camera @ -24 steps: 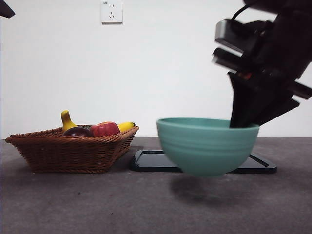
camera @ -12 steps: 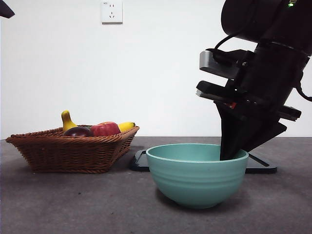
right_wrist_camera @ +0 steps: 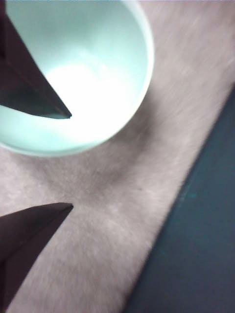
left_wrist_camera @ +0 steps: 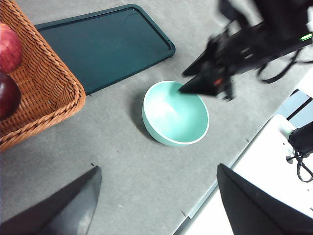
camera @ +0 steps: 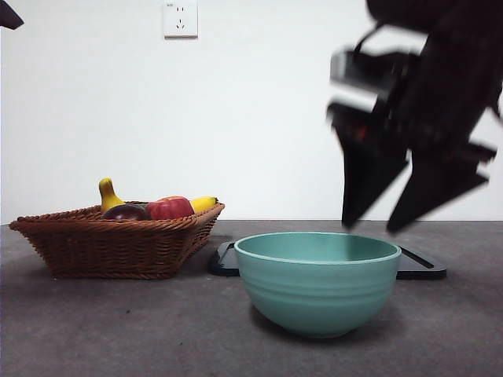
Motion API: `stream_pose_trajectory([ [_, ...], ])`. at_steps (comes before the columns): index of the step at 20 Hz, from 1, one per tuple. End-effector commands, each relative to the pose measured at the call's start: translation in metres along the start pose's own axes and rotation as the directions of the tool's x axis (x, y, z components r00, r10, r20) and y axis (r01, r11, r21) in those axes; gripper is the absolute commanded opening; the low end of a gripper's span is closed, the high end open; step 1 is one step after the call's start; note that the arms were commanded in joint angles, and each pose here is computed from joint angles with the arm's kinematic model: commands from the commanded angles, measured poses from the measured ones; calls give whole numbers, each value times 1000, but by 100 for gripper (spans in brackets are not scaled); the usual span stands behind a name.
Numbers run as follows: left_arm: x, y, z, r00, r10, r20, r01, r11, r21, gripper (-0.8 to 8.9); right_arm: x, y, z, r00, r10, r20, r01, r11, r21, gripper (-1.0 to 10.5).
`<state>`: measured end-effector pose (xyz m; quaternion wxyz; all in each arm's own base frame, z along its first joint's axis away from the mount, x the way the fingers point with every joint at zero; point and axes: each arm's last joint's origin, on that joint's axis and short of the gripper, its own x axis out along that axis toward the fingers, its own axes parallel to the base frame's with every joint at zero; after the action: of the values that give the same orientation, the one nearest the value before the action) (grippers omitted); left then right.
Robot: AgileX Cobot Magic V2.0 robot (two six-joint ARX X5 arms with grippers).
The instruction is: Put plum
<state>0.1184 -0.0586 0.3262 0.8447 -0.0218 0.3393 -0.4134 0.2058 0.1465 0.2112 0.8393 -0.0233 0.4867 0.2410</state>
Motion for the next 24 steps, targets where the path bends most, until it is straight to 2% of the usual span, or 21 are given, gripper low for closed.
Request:
stream_pose_trajectory([
  [1,-1,-1,4,1000,-9,13,8,1000,18,374,-29,8,13,995,29,96,-28,1000,-12,277],
  [4,-1,-1,4,1000,-9,13,8,1000,17,374,-77,13,14,983,88,161,-81,995,-50,277],
  [8,-1,-1,4,1000,-9,13,8,1000,17,374,-131,16,-1,952,208,225,-189,976,-103,276],
  [11,-1,-1,4,1000,-9,12,8,1000,15,374,-153,15,-22,941,283,184,-265,958,-112,276],
  [14,-1,-1,3,1000,-9,10,9,1000,14,373,-163,13,-39,945,305,120,-293,950,-103,276],
  [24,-1,-1,3,1000,-9,10,9,1000,13,374,-171,12,-46,940,310,142,-296,948,-116,276],
])
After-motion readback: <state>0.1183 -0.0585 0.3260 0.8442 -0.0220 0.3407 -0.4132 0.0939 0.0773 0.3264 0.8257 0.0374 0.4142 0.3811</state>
